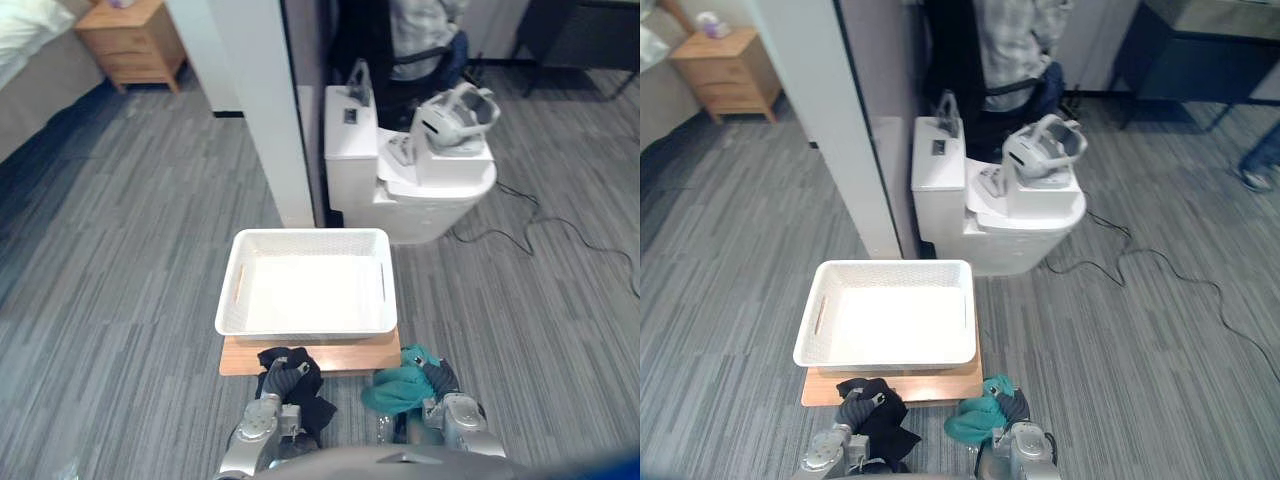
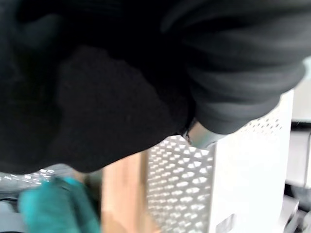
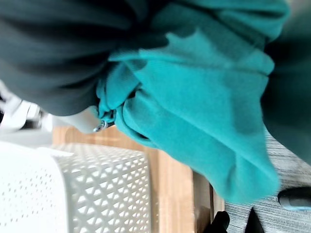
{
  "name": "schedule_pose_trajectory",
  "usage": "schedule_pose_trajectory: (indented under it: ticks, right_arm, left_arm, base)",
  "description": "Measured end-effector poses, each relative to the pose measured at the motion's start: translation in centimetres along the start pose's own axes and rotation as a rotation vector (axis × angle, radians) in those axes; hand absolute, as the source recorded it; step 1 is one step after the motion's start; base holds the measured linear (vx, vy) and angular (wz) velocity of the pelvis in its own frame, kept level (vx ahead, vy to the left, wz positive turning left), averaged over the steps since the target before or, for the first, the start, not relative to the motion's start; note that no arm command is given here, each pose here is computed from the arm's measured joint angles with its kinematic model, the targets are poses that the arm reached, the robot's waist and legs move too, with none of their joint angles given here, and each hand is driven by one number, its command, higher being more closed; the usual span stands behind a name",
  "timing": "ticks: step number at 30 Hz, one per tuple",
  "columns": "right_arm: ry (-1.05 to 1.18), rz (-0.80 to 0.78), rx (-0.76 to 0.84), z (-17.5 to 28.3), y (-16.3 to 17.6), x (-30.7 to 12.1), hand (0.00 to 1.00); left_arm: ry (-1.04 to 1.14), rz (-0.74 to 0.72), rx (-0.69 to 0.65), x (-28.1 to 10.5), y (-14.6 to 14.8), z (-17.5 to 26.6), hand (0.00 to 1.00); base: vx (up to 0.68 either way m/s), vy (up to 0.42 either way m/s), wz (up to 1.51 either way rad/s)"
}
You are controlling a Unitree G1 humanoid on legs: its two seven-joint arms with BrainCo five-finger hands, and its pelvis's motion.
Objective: Tidy the bed and pick cloth on bed and put in laundry
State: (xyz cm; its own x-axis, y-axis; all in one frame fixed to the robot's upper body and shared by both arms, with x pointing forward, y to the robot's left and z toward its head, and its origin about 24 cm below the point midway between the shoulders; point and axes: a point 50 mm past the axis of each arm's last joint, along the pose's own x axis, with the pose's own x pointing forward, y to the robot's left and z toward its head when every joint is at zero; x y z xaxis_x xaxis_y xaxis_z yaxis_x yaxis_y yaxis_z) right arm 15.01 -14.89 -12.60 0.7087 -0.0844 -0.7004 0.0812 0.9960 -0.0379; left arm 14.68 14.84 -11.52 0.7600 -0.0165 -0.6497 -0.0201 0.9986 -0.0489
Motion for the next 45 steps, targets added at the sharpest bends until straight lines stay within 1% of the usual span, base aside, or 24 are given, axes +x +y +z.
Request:
schedule_pose_trajectory:
  ticks: [4,6,9,11,13,17,18,21,23,29,32,36,38,40,45]
  right_arm:
    - [0.013,0.000,-0.011,-0.2,-0.2,0.0,1.00]
    - [0.013,0.002,-0.014,-0.3,-0.1,0.0,1.00]
    - [0.016,0.005,-0.039,-0.3,-0.4,0.0,1.00]
    - [0.026,0.000,-0.043,-0.7,-0.6,-0.1,1.00]
    - [0.020,-0.038,-0.044,-0.3,-1.7,0.0,1.00]
    - [0.007,-0.059,-0.023,0.0,-2.2,0.1,1.00]
    - [0.017,-0.061,-0.016,-0.2,-2.2,0.0,1.00]
    - [0.050,-0.048,0.012,-1.2,-1.4,-0.4,1.00]
    - [0.053,-0.025,0.021,-1.4,-0.6,-0.5,1.00]
    - [0.014,0.052,-0.031,-0.1,1.0,-0.1,1.00]
    - [-0.004,0.050,-0.028,0.3,1.0,-0.1,1.00]
    - [-0.154,-0.023,0.023,3.6,-0.5,-0.3,1.00]
    - [-0.228,-0.061,0.053,5.2,-1.1,-0.7,1.00]
    - [-0.335,-0.119,0.092,7.3,-2.3,-1.7,1.00]
    - [-0.495,-0.244,0.141,10.5,-5.1,-3.3,1.00]
  left_arm:
    - [0.037,0.002,-0.032,-0.7,-0.6,-1.3,1.00]
    - [0.031,0.003,-0.038,-0.7,-0.6,-1.2,1.00]
    - [0.018,0.016,-0.090,-0.5,-0.5,-0.8,1.00]
    - [0.018,0.018,-0.098,-0.7,-0.5,-0.9,1.00]
    - [0.019,0.018,-0.111,-0.9,-0.6,-1.1,1.00]
    - [0.014,0.011,-0.117,-0.8,-1.0,-0.9,1.00]
    - [0.010,0.007,-0.109,-0.7,-1.0,-0.8,1.00]
    - [0.006,0.019,-0.050,-0.7,0.4,-0.5,1.00]
    - [0.042,0.037,-0.020,-1.3,1.4,-1.6,1.00]
    - [0.022,0.034,0.007,-1.0,1.5,-1.0,1.00]
    - [0.010,0.033,-0.004,-0.9,1.4,-0.7,1.00]
    - [-0.022,0.043,-0.067,-1.0,0.7,-0.1,1.00]
    - [-0.031,0.071,-0.089,-1.1,1.0,0.0,1.00]
    - [-0.013,0.129,-0.113,-1.4,1.9,-0.5,1.00]
    - [0.001,0.189,-0.153,-1.7,3.1,-0.9,1.00]
  base:
    - [0.05,-0.090,0.05]
    - [-0.01,-0.018,-0.35]
    - [-0.03,0.030,-0.24]
    - [-0.01,0.121,-0.31]
    - [-0.03,0.194,-0.33]
    - [-0.08,0.320,-0.17]
    - [-0.08,0.364,0.54]
    - [-0.07,0.262,0.23]
    - [-0.07,0.108,-0.23]
    - [-0.04,-0.021,-0.24]
    - [0.02,-0.085,-0.11]
    - [0.02,-0.034,-0.06]
    - [0.01,0.009,-0.12]
    - [0.02,0.018,-0.14]
    - [0.00,0.004,-0.02]
